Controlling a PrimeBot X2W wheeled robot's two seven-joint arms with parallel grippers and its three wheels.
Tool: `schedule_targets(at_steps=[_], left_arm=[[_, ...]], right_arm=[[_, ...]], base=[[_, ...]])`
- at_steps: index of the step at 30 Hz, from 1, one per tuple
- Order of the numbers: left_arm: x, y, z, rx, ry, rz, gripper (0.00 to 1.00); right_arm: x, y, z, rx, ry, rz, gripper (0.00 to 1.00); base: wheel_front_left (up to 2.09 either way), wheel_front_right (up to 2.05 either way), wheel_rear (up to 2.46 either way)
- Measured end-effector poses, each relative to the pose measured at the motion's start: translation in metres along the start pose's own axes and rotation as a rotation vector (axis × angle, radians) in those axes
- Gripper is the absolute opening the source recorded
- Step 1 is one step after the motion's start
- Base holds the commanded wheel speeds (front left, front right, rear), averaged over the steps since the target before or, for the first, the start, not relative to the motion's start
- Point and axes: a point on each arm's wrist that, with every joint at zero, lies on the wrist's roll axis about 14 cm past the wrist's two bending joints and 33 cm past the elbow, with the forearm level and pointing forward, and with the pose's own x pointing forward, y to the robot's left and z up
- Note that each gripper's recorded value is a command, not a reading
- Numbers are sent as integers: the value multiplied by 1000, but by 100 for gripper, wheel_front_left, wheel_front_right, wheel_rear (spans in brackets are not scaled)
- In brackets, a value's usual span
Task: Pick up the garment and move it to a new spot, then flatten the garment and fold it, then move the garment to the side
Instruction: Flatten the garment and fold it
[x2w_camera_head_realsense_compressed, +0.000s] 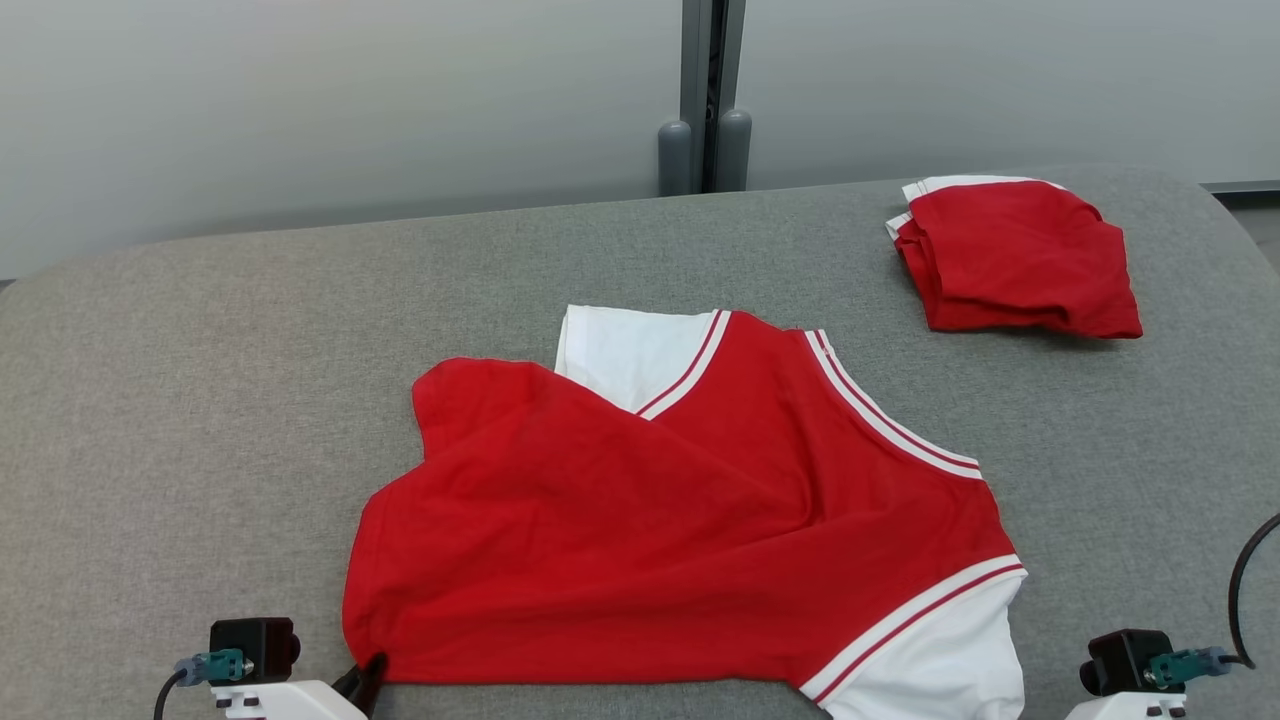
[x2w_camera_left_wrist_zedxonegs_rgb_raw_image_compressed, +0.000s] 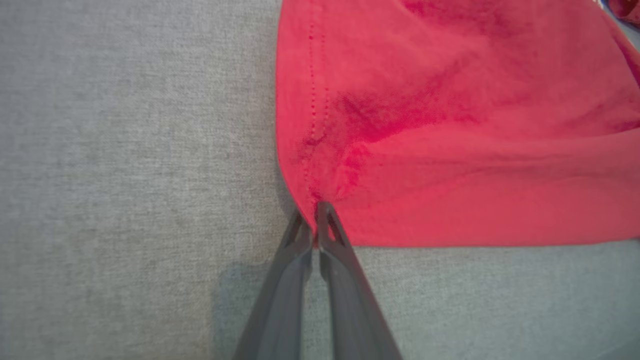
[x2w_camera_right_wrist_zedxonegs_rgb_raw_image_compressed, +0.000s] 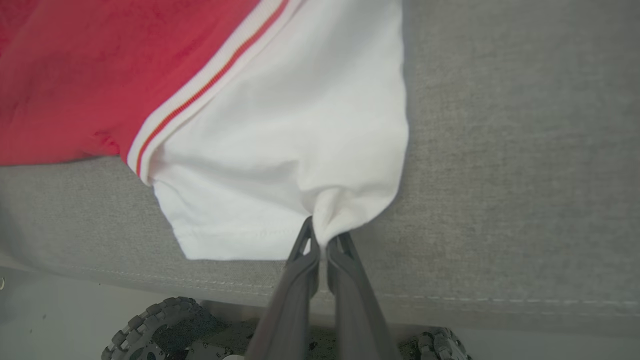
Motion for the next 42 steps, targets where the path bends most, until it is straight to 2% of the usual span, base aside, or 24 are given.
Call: schedule_targets(at_steps=[13, 22, 30, 35, 40, 42], left_arm=[[-13, -1, 13, 3, -46, -9, 0], [-31, -6, 10, -10, -14, -31, 0], [-34, -17, 30, 20, -31, -68, 0], [-32, -31, 66, 68, -82, -123, 0], [-23, -25, 125, 233, -144, -96, 0], [-15, -31, 149, 269, -169, -113, 0]], right_arm=[[-17, 10, 31, -35, -109, 40, 0], [-47, 15, 38, 3, -149, 88, 0], [-63, 29, 61, 5, -224, 144, 0], [-73, 43, 106, -42, -362, 191, 0], [-74, 60, 164, -117, -503, 249, 0], [-70, 65, 189, -157, -548, 265, 0]], base=[[0, 0, 0], [0, 0, 0], [0, 0, 0], [0, 0, 0], [0, 0, 0], [0, 0, 0]])
